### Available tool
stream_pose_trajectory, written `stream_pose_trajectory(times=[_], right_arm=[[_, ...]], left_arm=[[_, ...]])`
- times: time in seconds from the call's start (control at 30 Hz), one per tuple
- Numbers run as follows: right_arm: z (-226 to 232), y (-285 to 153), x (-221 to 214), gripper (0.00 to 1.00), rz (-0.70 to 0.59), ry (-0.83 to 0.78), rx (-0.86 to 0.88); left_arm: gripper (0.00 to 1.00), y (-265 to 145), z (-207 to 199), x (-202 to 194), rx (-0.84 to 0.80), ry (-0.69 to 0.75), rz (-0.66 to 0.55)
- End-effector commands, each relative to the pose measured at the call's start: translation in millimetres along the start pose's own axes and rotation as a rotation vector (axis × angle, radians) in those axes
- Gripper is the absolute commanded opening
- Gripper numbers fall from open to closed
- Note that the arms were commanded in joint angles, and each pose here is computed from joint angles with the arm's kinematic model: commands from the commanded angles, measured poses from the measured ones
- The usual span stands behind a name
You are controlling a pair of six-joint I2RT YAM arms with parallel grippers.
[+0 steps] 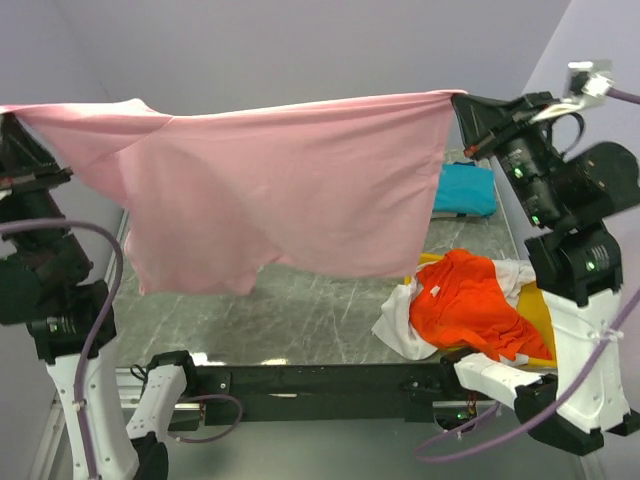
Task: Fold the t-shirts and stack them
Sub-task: Flatten the tshirt out
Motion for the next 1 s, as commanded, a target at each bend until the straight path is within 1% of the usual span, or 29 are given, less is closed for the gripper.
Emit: stream_pose_trajectory(times=[0.0,0.03,0.07,0.13,0.17,0.27,0.37,0.5,0.6,0.63,0.7,0.83,0.97], right_arm=[[-26.8,43.0,-50.3,0.0,0.112,-0.029,-0.104],[-31.5,54.5,-69.8,0.0,0.151,-0.027,-0.111],[-32.9,60.6,-80.3,0.0,0.174,-0.027,-0.106],[-38.5,75.9,-109.3,0.0,0.233,-0.026,-0.11],[-42.2,79.7,-117.0,0.0,0.253,-0.026,-0.115],[-47.0,91.2,-139.3,0.0,0.318,-0.016,-0.121],[-43.4,92.4,-140.9,0.0,0.325,-0.003,-0.104],[-39.8,86.1,-127.5,0.0,0.276,0.011,-0.095],[-36.9,76.8,-109.4,0.0,0.219,0.013,-0.094],[-33.9,70.0,-97.6,0.0,0.188,0.013,-0.088],[-32.3,64.4,-86.8,0.0,0.146,0.01,-0.083],[-25.7,40.4,-47.1,0.0,0.019,-0.013,-0.07],[-21.2,24.1,-17.0,0.0,-0.065,-0.044,-0.064]], left_arm=[[0.0,24.9,8.8,-68.4,-0.032,0.056,0.177],[0.0,29.7,14.6,-91.5,-0.033,0.063,0.229],[0.0,30.2,18.9,-109.3,-0.036,0.063,0.269],[0.0,33.2,30.9,-141.5,-0.017,0.071,0.34],[0.0,31.2,35.7,-155.2,-0.015,0.072,0.372],[0.0,28.3,45.0,-180.1,-0.006,0.064,0.419],[0.0,27.7,45.4,-183.9,-0.004,0.059,0.433],[0.0,28.2,40.5,-167.2,-0.002,0.066,0.401],[0.0,25.9,34.6,-145.4,-0.005,0.063,0.347],[0.0,23.8,27.8,-126.1,-0.019,0.049,0.291],[0.0,18.9,25.6,-113.5,-0.02,0.037,0.255],[0.0,10.5,10.0,-69.2,-0.042,0.012,0.163],[0.0,4.4,-4.3,-29.6,-0.066,-0.004,0.075]])
Point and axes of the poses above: each gripper's point midway between its finger pads, its own y axis out along the fingers, its own z axis along the line the jaws close on, x = y × z, the point moved 2 cm from there along -y, back along the fingers, and after that the axes turned 10 degrees about -y, right-handed, at the moved point
